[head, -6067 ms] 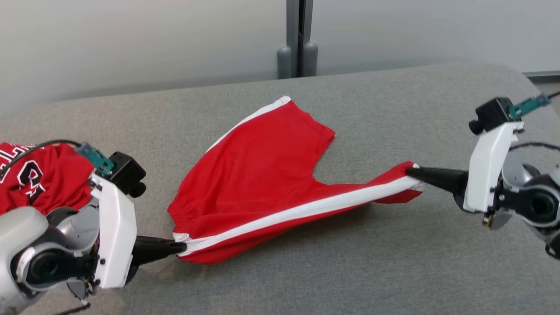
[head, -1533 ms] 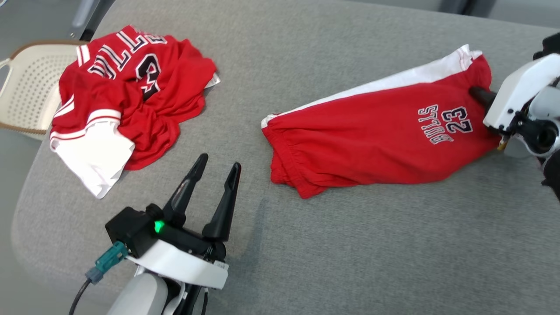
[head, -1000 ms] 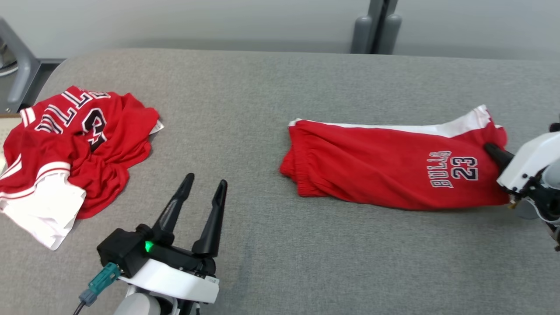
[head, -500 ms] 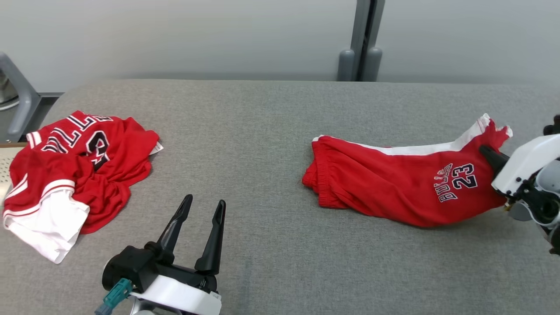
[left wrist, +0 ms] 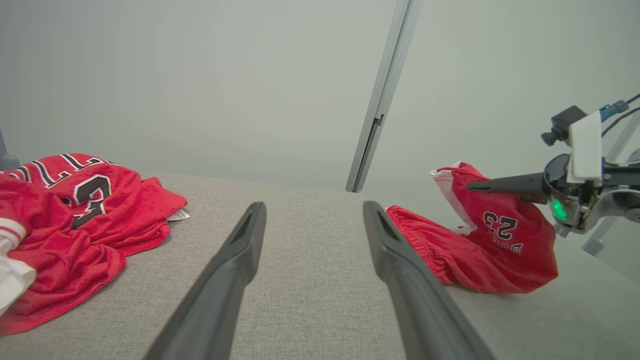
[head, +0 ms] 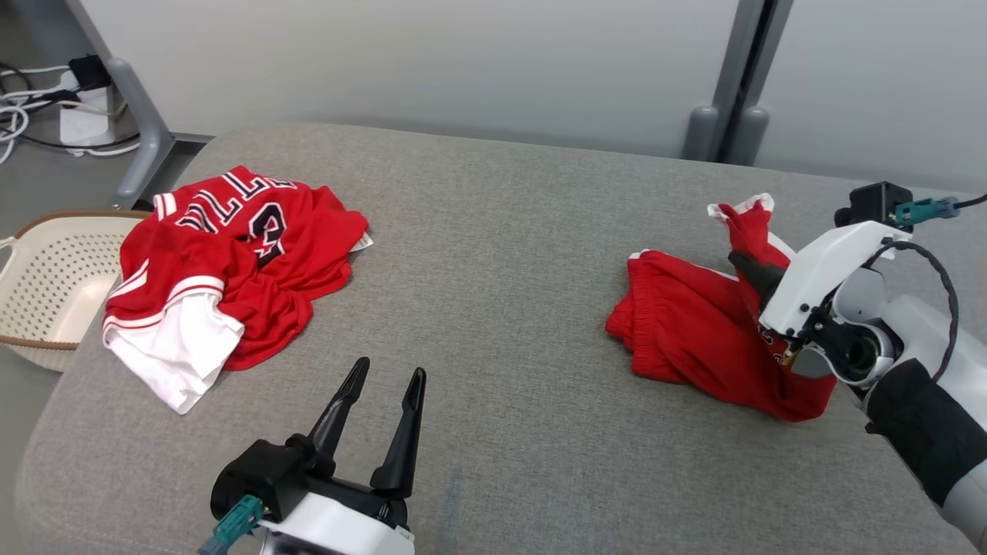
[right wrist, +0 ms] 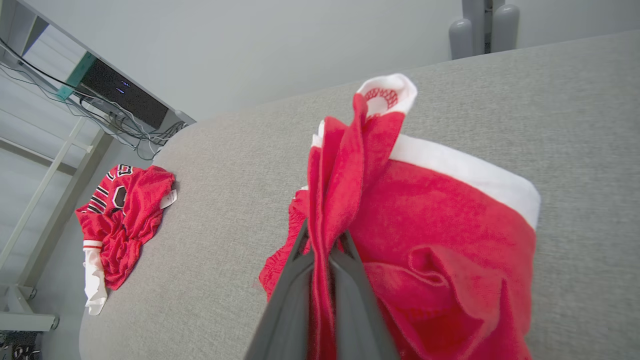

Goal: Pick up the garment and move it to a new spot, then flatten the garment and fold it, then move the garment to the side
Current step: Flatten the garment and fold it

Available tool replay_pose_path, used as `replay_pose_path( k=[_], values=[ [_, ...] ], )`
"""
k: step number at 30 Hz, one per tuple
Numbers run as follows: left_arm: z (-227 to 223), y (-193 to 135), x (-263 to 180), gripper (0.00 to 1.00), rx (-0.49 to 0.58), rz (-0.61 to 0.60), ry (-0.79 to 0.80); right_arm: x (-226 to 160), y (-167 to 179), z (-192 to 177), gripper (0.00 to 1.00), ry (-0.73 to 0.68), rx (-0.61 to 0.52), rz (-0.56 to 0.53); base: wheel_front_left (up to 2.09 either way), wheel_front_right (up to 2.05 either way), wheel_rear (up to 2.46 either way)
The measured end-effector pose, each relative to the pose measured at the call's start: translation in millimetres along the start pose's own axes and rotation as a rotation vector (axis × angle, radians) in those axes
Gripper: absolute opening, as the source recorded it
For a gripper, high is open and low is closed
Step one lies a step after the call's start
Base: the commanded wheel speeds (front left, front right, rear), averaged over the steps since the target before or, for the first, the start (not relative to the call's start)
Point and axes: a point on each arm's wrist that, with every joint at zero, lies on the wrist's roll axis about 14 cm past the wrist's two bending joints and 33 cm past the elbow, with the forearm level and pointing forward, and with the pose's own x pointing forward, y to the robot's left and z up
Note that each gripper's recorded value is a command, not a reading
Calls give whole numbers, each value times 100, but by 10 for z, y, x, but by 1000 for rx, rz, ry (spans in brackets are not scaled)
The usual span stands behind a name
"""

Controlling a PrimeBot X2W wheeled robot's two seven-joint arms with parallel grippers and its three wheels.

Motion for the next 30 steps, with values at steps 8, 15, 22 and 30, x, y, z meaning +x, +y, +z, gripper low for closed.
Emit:
replay_pose_path(
  k=[8,15,22,30],
  values=[
    [-23,190,-124,100,8,69,12,271,231,-290,0,91,-17,34,0,0,0],
    [-75,258,-135,100,10,90,30,339,307,-372,100,110,3,48,0,0,0],
    [-76,144,-57,100,9,44,27,146,394,-6,100,-47,36,95,0,0,0],
    [-91,-67,32,100,8,-33,28,-426,-59,610,100,-314,36,20,0,0,0]
  ],
)
